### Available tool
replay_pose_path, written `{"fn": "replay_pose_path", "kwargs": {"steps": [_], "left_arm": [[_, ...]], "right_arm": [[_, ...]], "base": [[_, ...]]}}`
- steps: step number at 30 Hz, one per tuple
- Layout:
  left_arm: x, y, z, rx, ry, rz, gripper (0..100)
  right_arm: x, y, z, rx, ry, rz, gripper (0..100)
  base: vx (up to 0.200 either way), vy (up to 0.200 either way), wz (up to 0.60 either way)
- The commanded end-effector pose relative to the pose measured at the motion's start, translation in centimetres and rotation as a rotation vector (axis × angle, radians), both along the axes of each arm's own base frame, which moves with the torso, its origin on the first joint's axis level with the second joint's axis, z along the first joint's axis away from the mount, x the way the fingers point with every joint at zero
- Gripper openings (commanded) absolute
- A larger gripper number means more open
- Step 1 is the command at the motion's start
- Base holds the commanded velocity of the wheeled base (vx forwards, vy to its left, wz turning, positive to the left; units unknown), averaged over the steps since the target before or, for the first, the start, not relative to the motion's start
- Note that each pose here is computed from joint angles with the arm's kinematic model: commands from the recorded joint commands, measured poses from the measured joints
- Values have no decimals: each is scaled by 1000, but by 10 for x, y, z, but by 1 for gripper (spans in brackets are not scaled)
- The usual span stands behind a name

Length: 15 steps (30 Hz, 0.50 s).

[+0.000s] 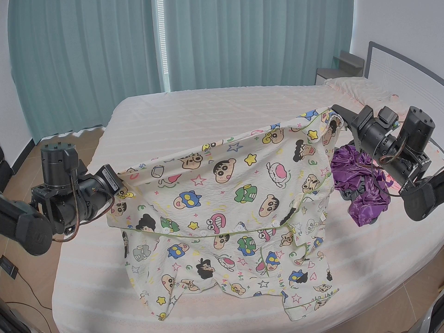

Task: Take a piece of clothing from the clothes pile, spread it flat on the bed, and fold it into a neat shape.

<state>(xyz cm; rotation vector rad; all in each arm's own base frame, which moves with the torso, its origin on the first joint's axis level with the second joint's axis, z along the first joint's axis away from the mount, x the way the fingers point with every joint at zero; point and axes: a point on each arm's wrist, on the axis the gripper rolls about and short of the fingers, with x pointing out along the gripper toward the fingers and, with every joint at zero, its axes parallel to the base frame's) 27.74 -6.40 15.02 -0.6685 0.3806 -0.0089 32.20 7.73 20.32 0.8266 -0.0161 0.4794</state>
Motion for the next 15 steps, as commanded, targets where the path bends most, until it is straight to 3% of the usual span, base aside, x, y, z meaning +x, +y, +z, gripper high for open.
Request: {"fn": "replay_pose_path", "kwargs": {"steps": [1, 15], "left_arm": [[38, -8, -24, 15, 58, 9, 0], [131, -11, -83, 25, 104, 61, 0]], "right_arm": [[23, 1, -27, -44, 56, -31, 0], [108, 4, -85, -58, 167, -205, 0]], "base": [[0, 0, 0], [0, 0, 0]]}}
